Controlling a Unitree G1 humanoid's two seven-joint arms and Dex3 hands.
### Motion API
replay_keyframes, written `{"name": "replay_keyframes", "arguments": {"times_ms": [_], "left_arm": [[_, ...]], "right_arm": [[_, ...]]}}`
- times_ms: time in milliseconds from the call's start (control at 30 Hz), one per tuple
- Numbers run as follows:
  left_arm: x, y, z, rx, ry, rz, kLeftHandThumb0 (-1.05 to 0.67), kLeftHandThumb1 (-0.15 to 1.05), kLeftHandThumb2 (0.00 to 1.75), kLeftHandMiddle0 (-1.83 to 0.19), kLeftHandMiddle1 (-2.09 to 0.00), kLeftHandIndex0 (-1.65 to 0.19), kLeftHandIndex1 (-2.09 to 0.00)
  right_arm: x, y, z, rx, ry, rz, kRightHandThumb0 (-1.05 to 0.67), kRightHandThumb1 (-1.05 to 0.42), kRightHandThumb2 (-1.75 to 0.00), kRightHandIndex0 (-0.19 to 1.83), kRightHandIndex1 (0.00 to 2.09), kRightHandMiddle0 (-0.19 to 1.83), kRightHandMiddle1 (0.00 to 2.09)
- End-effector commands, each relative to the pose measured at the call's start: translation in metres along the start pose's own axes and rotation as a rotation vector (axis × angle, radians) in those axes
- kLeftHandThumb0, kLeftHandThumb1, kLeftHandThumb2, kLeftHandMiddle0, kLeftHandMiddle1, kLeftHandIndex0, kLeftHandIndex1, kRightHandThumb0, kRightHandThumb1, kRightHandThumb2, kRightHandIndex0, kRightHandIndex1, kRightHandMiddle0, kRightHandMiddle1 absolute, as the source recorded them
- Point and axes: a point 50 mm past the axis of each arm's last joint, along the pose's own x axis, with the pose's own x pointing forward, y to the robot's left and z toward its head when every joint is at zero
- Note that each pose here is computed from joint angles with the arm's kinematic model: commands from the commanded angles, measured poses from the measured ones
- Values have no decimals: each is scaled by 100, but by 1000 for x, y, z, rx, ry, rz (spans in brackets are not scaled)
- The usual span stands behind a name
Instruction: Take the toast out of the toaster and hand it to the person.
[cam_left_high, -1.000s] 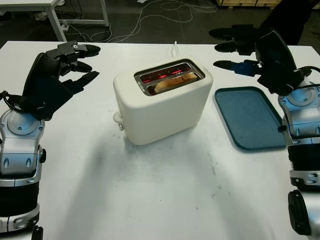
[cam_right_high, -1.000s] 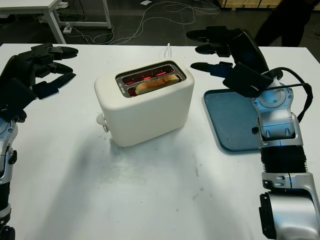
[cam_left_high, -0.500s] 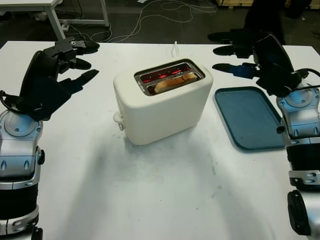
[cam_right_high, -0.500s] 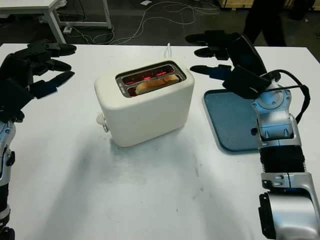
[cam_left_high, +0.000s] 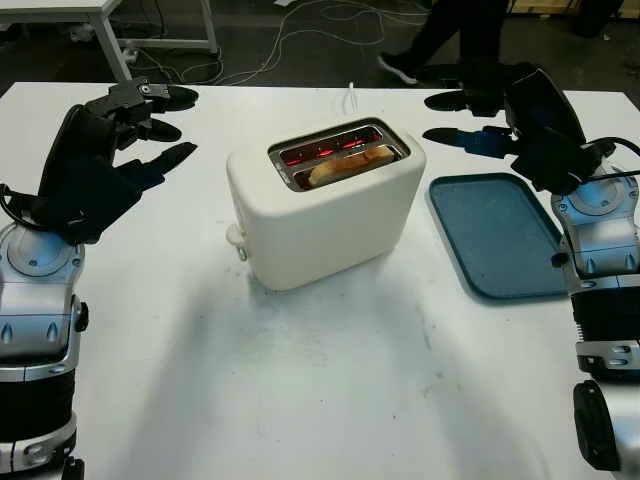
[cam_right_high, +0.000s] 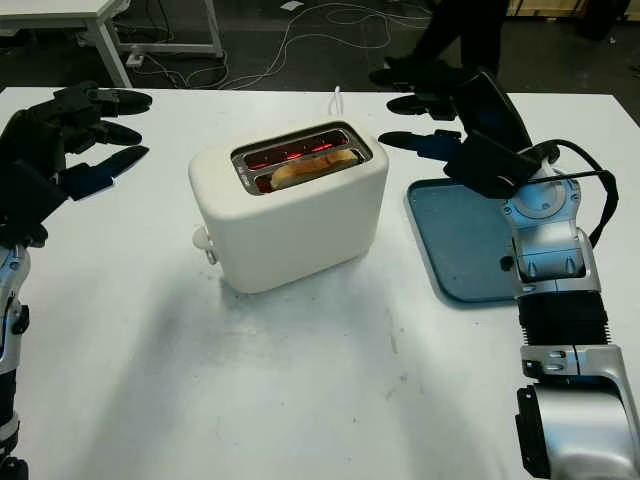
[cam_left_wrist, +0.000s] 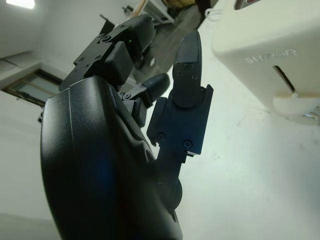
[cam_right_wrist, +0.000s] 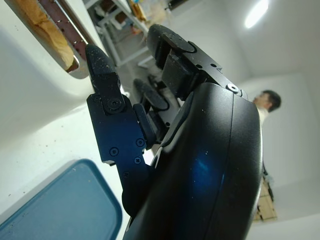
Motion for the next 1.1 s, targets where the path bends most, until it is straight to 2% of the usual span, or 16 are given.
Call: {"name": "replay_keyframes", "arguments": {"times_ms": [0, 1067], "left_arm": [[-1, 0, 3, 11, -20, -8, -25, 85, 7, -34, -100, -46, -51], [-4, 2, 6, -1, -8, -19, -27, 92, 6, -34, -97, -42, -55]], "right_arm": [[-1, 2, 0, 0, -11, -2, -37, -78, 0, 77, 18, 76, 1], [-2, 3, 1, 0, 7, 7, -24, -76, 0, 75, 15, 73, 1]]}}
